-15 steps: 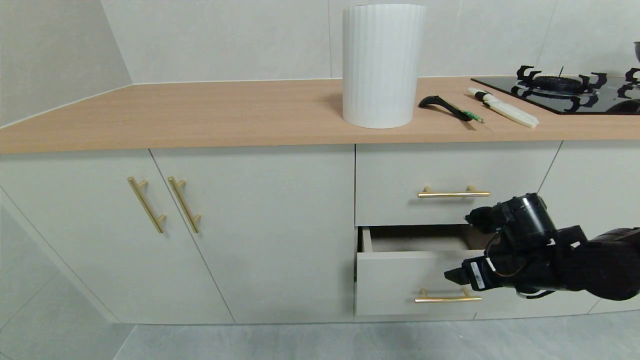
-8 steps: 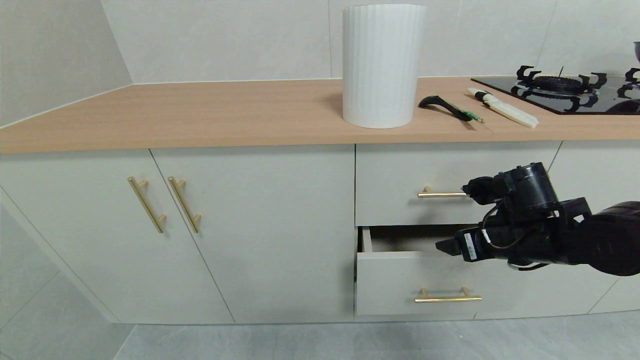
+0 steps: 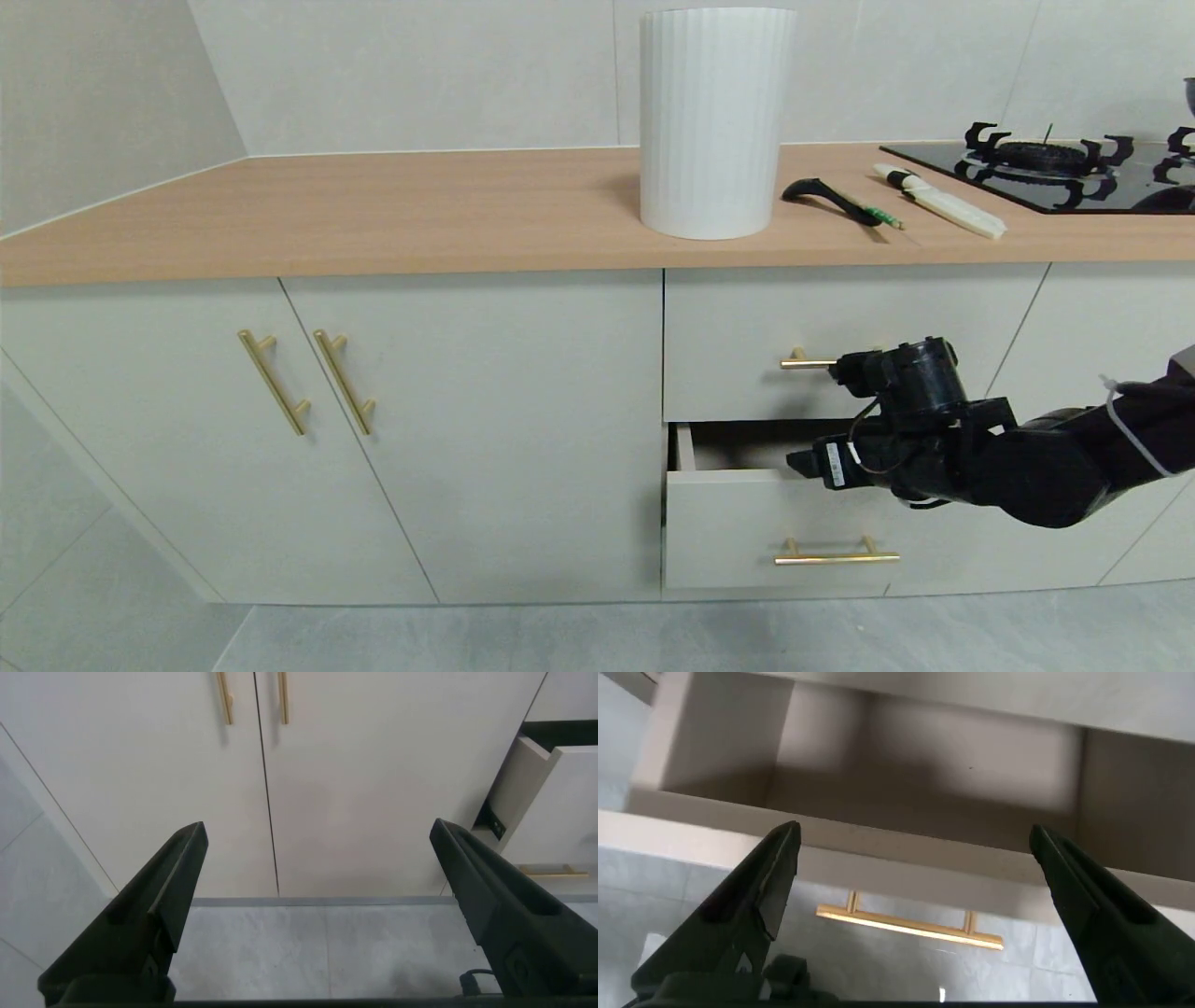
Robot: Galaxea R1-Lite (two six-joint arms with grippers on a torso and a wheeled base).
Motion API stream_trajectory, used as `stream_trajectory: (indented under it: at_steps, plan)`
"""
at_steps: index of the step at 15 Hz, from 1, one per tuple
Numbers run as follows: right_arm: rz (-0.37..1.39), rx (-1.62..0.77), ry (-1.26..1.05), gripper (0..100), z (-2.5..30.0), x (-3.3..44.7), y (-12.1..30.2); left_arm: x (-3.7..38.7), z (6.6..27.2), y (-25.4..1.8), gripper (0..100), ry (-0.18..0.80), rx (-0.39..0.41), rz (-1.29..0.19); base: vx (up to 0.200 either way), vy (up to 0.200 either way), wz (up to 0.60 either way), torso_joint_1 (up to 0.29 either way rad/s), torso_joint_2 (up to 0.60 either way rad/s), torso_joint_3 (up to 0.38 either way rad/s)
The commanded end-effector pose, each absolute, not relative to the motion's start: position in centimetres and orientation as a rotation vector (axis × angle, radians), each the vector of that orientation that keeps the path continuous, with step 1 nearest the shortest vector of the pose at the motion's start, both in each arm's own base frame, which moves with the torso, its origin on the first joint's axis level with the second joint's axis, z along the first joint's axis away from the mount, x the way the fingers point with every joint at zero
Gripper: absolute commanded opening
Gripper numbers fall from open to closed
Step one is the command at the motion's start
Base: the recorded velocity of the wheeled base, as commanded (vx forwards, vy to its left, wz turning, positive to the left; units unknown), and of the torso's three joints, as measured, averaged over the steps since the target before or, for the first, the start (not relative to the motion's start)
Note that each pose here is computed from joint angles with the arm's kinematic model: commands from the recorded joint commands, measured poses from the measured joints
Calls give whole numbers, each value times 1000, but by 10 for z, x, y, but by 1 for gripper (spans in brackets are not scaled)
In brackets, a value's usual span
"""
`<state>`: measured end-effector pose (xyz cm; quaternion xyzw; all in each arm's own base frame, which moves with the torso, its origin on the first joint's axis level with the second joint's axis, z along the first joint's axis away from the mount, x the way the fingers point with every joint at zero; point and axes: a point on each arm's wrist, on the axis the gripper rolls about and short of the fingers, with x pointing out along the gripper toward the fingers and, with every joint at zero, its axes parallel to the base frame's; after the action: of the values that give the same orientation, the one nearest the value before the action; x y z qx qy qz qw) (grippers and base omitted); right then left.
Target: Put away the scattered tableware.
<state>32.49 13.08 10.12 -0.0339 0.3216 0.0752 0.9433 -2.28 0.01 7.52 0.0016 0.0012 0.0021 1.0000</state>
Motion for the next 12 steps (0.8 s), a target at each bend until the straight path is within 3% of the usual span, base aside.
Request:
stream_trajectory:
  at_steps: [1, 7, 12]
  plan:
    - [147, -80, 693, 100, 85, 330, 132, -23, 75, 0, 100, 3, 3, 5, 0, 0, 0, 0, 0, 0]
    - [149, -104, 742, 100, 83, 323, 129, -23, 75, 0, 100, 3, 3, 5, 0, 0, 0, 0, 0, 0]
    - [168, -151, 810, 100, 100, 305, 124, -23, 75, 0, 100, 3, 3, 5, 0, 0, 0, 0, 0, 0]
